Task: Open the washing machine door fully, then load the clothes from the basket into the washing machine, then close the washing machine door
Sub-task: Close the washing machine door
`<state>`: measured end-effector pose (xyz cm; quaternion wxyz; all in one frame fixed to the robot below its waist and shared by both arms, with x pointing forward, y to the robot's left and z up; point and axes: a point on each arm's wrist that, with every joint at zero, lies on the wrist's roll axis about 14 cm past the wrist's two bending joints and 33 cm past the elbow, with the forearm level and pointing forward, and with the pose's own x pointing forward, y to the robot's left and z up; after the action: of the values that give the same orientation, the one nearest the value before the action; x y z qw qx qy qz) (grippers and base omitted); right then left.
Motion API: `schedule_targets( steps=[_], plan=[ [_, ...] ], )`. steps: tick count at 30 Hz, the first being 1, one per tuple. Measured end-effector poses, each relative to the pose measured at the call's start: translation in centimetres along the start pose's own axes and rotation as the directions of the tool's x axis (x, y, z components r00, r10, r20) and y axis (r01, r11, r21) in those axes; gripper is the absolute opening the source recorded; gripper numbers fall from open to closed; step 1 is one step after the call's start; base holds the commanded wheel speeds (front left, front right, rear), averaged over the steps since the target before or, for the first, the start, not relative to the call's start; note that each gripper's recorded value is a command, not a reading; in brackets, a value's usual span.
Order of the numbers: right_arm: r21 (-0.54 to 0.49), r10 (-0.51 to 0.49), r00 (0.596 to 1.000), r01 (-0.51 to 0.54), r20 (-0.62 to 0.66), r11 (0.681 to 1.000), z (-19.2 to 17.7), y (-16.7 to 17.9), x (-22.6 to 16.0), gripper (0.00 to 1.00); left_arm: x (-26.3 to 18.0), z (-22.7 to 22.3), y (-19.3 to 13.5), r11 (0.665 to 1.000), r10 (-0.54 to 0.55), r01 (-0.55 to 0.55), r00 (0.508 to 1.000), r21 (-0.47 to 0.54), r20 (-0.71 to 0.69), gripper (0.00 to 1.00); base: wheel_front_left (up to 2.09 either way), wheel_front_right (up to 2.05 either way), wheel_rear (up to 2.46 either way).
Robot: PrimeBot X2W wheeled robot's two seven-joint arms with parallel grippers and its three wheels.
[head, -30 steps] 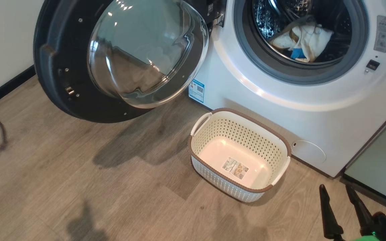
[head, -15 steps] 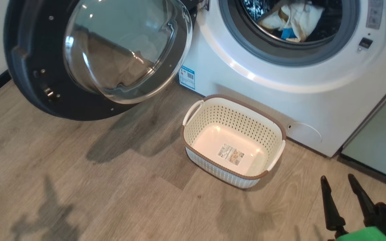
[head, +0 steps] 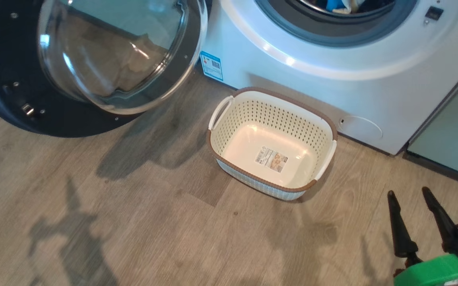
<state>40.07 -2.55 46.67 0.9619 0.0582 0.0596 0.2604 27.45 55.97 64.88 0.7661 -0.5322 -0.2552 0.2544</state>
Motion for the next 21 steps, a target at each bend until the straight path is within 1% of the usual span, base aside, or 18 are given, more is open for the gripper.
schedule_targets(
  steps=[7, 14, 21],
  plan=[
    [0.004, -0.027, 0.999, 0.027, -0.027, 1.0, -0.8, -1.2, 0.0, 1.0, 1.1, -3.8, 0.9, 0.999, 0.031, -0.027, 0.99, 0.03, -0.136, 0.0, 0.0, 0.0, 0.0],
    [-0.005, -0.037, 0.999, 0.037, -0.033, 0.999, -0.9, -2.1, 0.5, 1.0, 1.9, -5.7, 1.9, 0.997, 0.058, -0.051, 0.984, 0.051, -0.166, 0.0, 0.0, 0.0, 0.0],
    [-0.009, -0.046, 0.998, 0.045, -0.054, 0.999, -1.5, -2.8, 0.5, 1.0, 2.4, -7.7, 2.9, 0.996, 0.08, -0.072, 0.978, 0.05, -0.191, 0.0, 0.0, 0.0, 0.0]
  ],
)
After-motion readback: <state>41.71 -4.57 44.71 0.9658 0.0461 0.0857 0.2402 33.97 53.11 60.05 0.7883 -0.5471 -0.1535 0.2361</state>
